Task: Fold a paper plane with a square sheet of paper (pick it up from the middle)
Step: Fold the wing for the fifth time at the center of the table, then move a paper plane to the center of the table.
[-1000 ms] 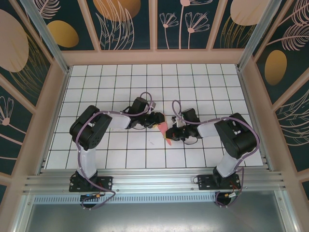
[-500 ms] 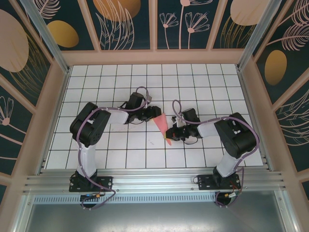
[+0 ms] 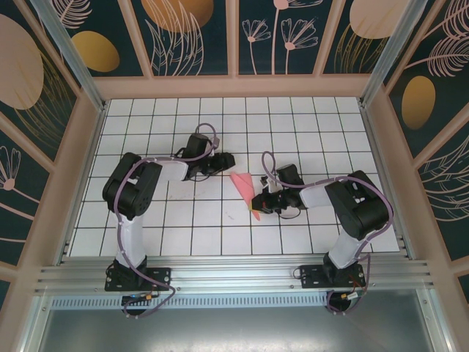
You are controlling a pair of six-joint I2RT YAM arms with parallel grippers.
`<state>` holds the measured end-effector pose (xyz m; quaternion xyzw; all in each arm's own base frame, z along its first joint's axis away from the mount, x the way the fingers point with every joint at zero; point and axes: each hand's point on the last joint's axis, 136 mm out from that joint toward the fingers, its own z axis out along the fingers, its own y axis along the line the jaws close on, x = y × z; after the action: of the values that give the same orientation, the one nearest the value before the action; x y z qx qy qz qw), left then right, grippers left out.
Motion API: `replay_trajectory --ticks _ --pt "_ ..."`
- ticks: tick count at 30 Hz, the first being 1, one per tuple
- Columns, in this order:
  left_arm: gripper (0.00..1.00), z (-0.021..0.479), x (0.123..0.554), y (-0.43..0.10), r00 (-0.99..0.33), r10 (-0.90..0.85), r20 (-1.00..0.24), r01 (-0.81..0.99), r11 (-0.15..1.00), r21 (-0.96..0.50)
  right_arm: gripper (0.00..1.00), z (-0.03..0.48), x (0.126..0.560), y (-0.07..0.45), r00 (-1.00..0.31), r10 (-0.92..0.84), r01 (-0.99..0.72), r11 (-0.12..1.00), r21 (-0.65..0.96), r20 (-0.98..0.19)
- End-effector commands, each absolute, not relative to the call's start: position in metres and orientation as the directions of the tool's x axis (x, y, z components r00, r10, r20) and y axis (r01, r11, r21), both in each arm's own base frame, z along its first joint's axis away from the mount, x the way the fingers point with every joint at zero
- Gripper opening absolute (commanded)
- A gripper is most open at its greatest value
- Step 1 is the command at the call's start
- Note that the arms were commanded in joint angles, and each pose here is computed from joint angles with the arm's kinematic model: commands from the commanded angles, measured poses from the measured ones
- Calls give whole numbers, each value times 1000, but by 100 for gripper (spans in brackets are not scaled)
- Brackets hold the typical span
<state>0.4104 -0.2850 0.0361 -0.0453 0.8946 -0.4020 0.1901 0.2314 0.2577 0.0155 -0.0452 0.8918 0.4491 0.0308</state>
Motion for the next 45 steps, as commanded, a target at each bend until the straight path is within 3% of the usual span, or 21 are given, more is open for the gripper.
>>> replay_trajectory --ticks 1,6,11,15,19,36,45 --pt "53 38 413 -261 -911 -244 -332 43 745 -665 0 -22 217 228 -1000 -16 -11 729 685 1" --pt "54 73 404 -264 -899 -270 -346 68 692 -718 0 19 238 248 -996 -38 -90 653 752 -86" --pt "54 84 378 -262 -899 -305 -314 49 643 -764 17 80 258 258 -971 -23 -205 589 782 -238" --pt "55 82 355 -265 -905 -314 -288 29 630 -776 24 95 274 240 -948 45 -211 651 729 -315" --pt "56 85 339 -281 -914 -293 -280 42 619 -785 28 88 283 223 -944 103 -164 680 715 -314" --pt "58 55 318 -301 -940 -282 -193 -22 613 -790 34 55 283 231 -966 41 -155 698 699 -255" --pt "58 49 313 -300 -934 -303 -189 -50 636 -770 33 64 288 223 -942 70 -177 725 666 -328"
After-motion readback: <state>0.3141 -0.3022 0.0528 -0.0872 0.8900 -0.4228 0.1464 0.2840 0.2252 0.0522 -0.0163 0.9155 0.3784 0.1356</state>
